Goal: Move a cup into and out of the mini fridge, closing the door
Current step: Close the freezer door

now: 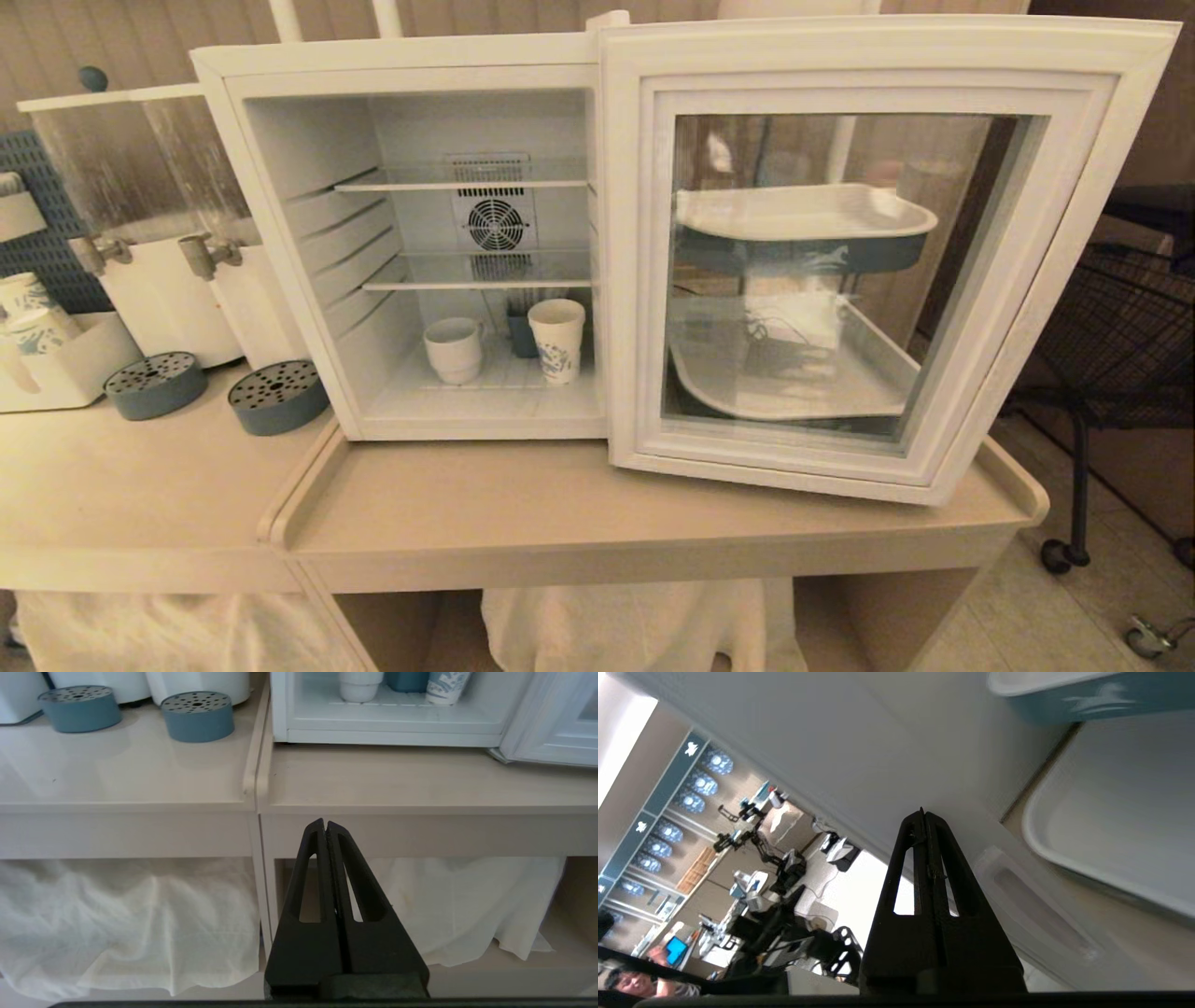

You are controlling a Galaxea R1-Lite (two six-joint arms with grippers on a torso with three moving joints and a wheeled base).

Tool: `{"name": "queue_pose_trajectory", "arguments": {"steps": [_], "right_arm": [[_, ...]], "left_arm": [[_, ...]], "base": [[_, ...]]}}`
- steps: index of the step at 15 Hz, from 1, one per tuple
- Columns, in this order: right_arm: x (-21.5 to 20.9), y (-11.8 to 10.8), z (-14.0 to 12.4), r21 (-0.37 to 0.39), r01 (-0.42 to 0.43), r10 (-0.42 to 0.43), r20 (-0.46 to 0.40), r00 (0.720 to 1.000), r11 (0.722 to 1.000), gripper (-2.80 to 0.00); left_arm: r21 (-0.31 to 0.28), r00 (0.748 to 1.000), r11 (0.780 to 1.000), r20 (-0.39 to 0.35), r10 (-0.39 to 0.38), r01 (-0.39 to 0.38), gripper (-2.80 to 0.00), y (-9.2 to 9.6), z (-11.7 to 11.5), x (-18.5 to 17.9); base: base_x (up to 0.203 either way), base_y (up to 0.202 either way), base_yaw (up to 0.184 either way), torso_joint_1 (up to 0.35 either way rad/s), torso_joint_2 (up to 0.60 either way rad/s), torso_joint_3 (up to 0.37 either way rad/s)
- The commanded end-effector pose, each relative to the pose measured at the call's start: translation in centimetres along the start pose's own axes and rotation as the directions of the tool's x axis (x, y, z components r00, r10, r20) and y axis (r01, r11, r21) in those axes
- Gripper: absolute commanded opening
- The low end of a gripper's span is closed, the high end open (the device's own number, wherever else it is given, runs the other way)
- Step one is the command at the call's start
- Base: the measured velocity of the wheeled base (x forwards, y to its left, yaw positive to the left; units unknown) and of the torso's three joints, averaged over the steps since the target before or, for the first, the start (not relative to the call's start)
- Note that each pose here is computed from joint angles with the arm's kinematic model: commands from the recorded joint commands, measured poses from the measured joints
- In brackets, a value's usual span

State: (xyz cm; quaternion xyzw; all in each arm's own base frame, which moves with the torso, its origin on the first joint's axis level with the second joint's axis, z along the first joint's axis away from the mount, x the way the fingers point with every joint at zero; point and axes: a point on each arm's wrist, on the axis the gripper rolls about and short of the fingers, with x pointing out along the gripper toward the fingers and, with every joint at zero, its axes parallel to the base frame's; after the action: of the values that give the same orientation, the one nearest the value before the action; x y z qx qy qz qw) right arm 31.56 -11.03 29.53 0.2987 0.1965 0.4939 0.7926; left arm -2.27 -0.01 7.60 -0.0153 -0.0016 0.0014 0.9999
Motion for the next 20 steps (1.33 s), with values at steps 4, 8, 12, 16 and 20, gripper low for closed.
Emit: {"name": "queue_pose_trajectory", "arguments": {"steps": [4, 8, 12, 16, 20], "right_arm": [[-0.6, 7.7, -1.6, -0.098, -0.004, 0.005, 0.006, 1.000, 0.995, -2.80], [-0.7, 12.3, -2.6, -0.072, -0.007, 0.007, 0.008, 1.000, 0.997, -2.80], [-0.8, 17.7, -4.3, -0.025, -0.020, 0.020, 0.004, 1.000, 0.999, -2.80], [0.3, 24.0, -7.8, 0.007, -0.128, 0.128, -0.086, 0.988, 0.992, -2.80], [0.6, 28.7, -10.9, 0.049, -0.245, 0.249, -0.153, 0.956, 0.968, -2.80]], "left_arm": [[0.000, 1.000, 1.000, 0.000, 0.002, -0.002, -2.80, 0.0, 0.0, 0.0], [0.000, 1.000, 1.000, 0.001, 0.003, -0.003, -2.80, 0.0, 0.0, 0.0], [0.000, 1.000, 1.000, 0.000, 0.002, -0.002, -2.80, 0.0, 0.0, 0.0], [-0.001, 1.000, 1.000, 0.001, 0.002, -0.002, -2.80, 0.0, 0.0, 0.0], [-0.002, 1.000, 1.000, 0.001, 0.002, -0.002, -2.80, 0.0, 0.0, 0.0]], "base": [[0.000, 0.000, 0.000, 0.000, 0.00, 0.000], [0.000, 0.000, 0.000, 0.000, 0.00, 0.000], [0.000, 0.000, 0.000, 0.000, 0.00, 0.000], [0.000, 0.000, 0.000, 0.000, 0.00, 0.000], [0.000, 0.000, 0.000, 0.000, 0.00, 0.000]]}}
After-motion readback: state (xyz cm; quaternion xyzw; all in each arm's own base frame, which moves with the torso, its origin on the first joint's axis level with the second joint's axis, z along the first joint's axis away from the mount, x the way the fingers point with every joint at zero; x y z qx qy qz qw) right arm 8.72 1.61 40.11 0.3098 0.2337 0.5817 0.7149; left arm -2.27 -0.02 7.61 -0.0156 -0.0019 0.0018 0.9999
